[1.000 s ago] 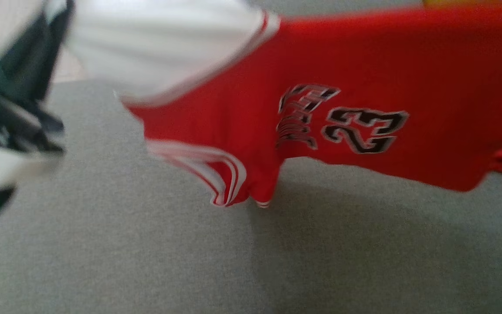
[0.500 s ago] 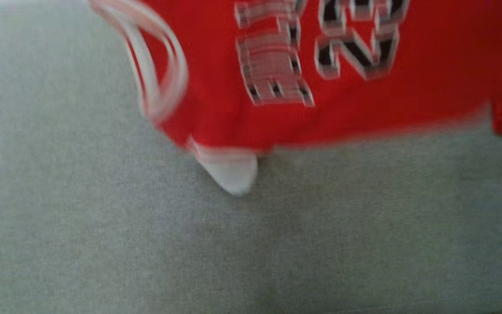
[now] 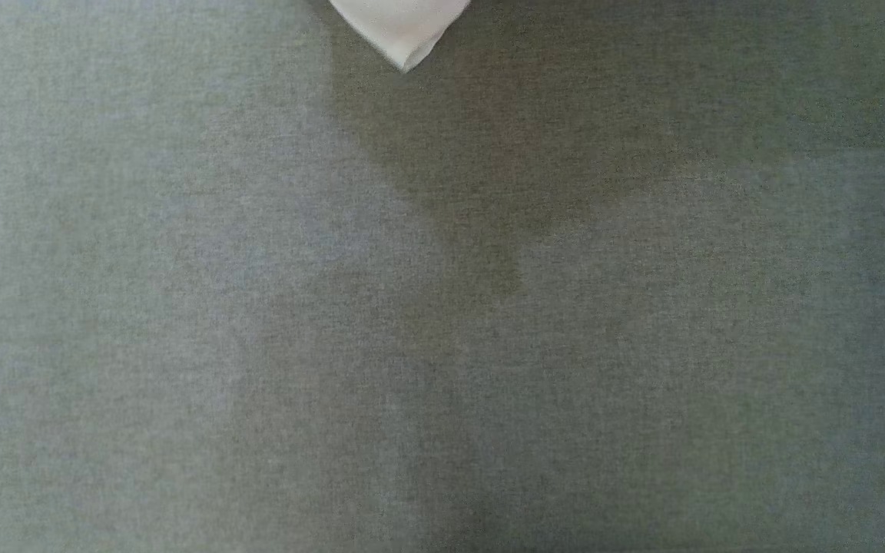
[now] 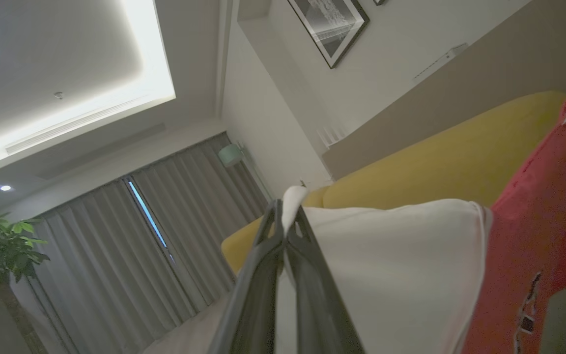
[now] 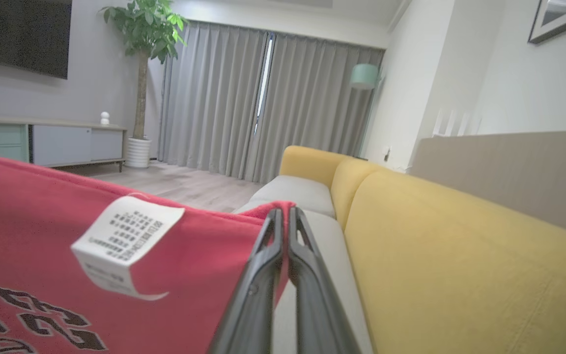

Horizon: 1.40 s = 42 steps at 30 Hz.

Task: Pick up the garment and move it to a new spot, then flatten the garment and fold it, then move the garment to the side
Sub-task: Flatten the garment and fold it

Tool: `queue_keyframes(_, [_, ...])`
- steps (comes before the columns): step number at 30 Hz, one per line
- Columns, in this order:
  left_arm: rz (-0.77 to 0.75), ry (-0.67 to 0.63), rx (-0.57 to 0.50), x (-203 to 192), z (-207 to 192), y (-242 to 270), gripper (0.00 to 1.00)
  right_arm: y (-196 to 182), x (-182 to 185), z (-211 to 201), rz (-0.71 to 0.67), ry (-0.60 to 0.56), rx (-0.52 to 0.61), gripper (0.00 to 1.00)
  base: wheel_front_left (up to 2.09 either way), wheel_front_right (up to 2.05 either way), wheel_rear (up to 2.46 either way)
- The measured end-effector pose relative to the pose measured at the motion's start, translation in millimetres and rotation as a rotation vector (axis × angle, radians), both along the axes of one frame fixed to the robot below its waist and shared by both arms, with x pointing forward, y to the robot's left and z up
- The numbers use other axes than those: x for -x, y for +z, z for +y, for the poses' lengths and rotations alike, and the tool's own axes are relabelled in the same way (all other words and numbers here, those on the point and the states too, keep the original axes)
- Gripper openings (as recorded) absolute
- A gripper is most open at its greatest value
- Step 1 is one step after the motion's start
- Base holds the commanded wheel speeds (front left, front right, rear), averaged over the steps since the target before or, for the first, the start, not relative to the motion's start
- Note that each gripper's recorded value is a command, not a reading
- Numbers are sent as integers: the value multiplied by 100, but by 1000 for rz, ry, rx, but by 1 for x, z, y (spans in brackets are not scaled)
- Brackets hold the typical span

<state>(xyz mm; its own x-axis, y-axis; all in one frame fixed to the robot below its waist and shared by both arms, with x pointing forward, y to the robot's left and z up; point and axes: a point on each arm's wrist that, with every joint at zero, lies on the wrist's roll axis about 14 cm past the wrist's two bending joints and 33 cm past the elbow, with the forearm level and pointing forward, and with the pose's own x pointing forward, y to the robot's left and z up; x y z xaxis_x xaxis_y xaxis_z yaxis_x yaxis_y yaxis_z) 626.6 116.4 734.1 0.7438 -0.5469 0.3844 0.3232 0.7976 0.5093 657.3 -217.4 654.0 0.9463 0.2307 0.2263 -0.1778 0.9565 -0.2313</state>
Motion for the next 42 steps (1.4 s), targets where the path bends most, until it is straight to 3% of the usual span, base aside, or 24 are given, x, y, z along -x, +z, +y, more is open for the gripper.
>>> queue_keyframes(7, [292,-81,20,51,-5,-133,0,-99,24,-13,203,-21,-20,0,0,0,0])
queue_keyframes(17, [633,-72,90,190,-3,-248,0,-197,140,-43,451,-83,-96,0,0,0,0])
queue_keyframes(30, [858,-40,120,293,-3,-303,0,-218,254,-59,504,-155,-162,0,0,0,0])
queue_keyframes(38, [880,-40,142,307,-5,-307,0,-238,304,-56,589,-193,-187,0,0,0,0])
queue_keyframes(42, [872,-28,134,303,-1,-307,0,-235,302,-51,592,-195,-187,0,0,0,0])
